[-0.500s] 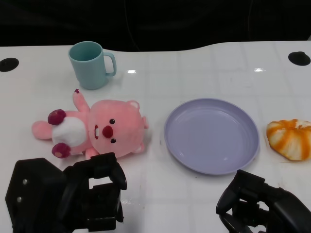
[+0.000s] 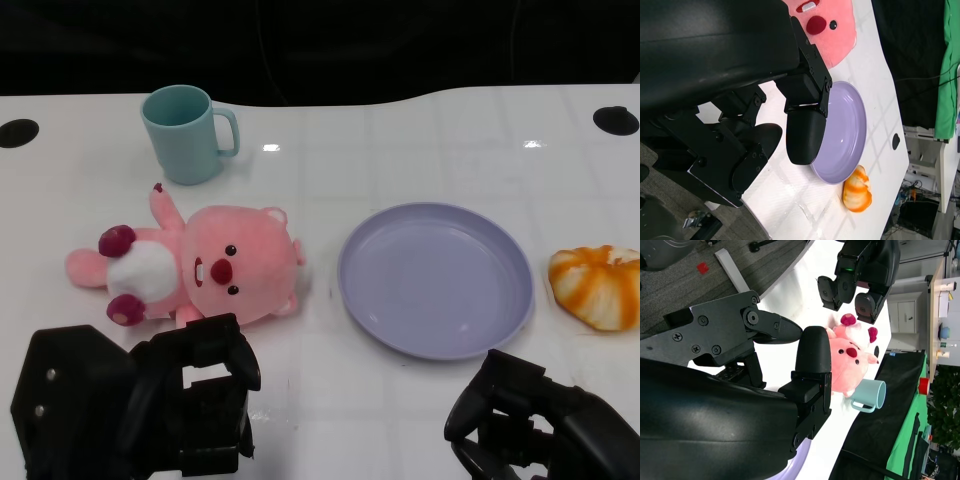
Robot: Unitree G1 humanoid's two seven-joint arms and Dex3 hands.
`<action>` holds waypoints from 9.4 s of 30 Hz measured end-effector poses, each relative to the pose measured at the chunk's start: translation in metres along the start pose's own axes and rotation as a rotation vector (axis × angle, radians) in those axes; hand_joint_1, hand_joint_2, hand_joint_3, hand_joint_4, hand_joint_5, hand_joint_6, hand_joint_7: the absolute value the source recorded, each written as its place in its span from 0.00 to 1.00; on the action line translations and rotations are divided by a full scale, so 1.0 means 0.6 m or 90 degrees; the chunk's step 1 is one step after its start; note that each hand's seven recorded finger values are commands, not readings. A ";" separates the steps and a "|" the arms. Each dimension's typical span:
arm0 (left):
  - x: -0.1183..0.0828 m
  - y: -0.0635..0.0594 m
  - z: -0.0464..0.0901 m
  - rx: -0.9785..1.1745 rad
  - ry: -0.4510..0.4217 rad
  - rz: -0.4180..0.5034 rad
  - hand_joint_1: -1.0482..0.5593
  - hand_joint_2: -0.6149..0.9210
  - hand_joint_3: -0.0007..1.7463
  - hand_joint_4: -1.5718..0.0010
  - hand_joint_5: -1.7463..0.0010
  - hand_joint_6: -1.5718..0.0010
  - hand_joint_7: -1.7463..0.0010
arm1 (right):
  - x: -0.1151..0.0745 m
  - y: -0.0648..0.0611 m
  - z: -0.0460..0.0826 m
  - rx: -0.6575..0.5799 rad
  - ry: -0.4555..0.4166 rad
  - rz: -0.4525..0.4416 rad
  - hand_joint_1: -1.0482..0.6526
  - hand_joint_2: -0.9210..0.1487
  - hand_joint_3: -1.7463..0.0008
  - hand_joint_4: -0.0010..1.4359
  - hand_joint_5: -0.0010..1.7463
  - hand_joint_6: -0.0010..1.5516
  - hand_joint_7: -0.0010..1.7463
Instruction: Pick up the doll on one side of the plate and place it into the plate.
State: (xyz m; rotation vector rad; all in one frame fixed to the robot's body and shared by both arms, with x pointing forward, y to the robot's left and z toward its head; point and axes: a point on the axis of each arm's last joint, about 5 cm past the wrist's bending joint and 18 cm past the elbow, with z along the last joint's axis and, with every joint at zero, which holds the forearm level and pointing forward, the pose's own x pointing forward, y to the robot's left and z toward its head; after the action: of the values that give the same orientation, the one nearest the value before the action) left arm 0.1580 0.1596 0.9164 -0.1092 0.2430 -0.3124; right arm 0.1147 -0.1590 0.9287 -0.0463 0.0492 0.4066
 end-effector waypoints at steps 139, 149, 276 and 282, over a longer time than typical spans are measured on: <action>0.202 0.088 -0.003 0.731 -0.027 0.212 0.55 0.78 0.54 0.44 0.00 0.57 0.00 | -0.005 0.004 -0.002 0.014 0.012 0.001 0.48 0.03 0.66 0.45 1.00 0.29 0.95; 0.202 0.073 0.028 0.712 -0.069 0.203 0.57 0.73 0.60 0.46 0.00 0.56 0.00 | -0.004 0.006 -0.002 0.017 0.010 -0.001 0.47 0.03 0.66 0.45 1.00 0.29 0.95; 0.046 -0.018 0.033 0.083 -0.164 0.000 0.64 0.62 0.92 0.36 0.00 0.44 0.06 | -0.010 0.017 0.003 0.021 0.011 0.014 0.48 0.04 0.64 0.46 1.00 0.29 0.97; 0.022 -0.022 0.029 0.039 -0.123 0.005 0.66 0.62 0.91 0.38 0.00 0.45 0.04 | -0.009 0.017 0.003 0.021 0.011 0.014 0.48 0.04 0.64 0.46 1.00 0.29 0.97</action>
State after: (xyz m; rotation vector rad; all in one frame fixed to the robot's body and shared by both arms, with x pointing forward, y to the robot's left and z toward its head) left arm 0.1708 0.1442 0.9319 -0.0773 0.0418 -0.2993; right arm 0.1057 -0.1518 0.9302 -0.0171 0.0737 0.4277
